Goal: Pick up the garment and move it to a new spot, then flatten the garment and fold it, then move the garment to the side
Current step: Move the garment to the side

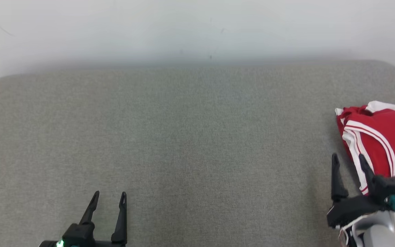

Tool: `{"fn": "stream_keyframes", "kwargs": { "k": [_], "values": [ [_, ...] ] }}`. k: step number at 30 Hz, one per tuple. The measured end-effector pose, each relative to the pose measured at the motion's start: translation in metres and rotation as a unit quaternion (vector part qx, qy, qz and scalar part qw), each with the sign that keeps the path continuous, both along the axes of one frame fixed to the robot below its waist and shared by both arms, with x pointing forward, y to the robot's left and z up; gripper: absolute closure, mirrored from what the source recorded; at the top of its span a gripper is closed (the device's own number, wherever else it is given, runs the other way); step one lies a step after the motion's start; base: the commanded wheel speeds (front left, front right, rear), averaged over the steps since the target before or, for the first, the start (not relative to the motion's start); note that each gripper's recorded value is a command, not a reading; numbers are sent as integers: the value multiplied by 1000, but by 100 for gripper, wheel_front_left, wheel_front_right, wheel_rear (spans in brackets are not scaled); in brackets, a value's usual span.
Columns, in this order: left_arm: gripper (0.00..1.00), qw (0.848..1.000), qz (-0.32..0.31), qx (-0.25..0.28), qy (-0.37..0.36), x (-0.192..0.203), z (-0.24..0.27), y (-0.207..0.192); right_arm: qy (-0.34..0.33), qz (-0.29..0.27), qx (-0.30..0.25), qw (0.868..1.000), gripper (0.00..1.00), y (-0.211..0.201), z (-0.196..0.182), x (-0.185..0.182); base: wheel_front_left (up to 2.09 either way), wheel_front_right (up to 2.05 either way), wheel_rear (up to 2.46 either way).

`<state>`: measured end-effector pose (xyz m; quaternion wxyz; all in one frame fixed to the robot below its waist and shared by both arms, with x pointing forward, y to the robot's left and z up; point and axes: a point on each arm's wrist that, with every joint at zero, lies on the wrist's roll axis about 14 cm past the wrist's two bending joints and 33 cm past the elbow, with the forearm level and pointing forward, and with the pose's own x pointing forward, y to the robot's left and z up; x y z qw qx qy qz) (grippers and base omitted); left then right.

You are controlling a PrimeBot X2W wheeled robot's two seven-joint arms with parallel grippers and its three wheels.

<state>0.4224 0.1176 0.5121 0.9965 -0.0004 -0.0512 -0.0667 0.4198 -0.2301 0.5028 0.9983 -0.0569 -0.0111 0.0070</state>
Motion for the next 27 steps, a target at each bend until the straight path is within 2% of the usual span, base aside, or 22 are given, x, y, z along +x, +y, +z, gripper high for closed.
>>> {"fn": "stream_keyframes", "kwargs": {
  "k": [9,16,27],
  "values": [
    [0,999,35,0,-3,-21,5,25,-29,6,31,999,0,19,13,-27,0,0,0],
    [0,999,53,1,-4,-33,6,38,-33,25,36,999,0,37,13,-37,0,0,0],
    [0,998,70,3,-4,-48,6,52,1,68,24,997,0,68,-9,-55,0,0,0]
  ]
}}
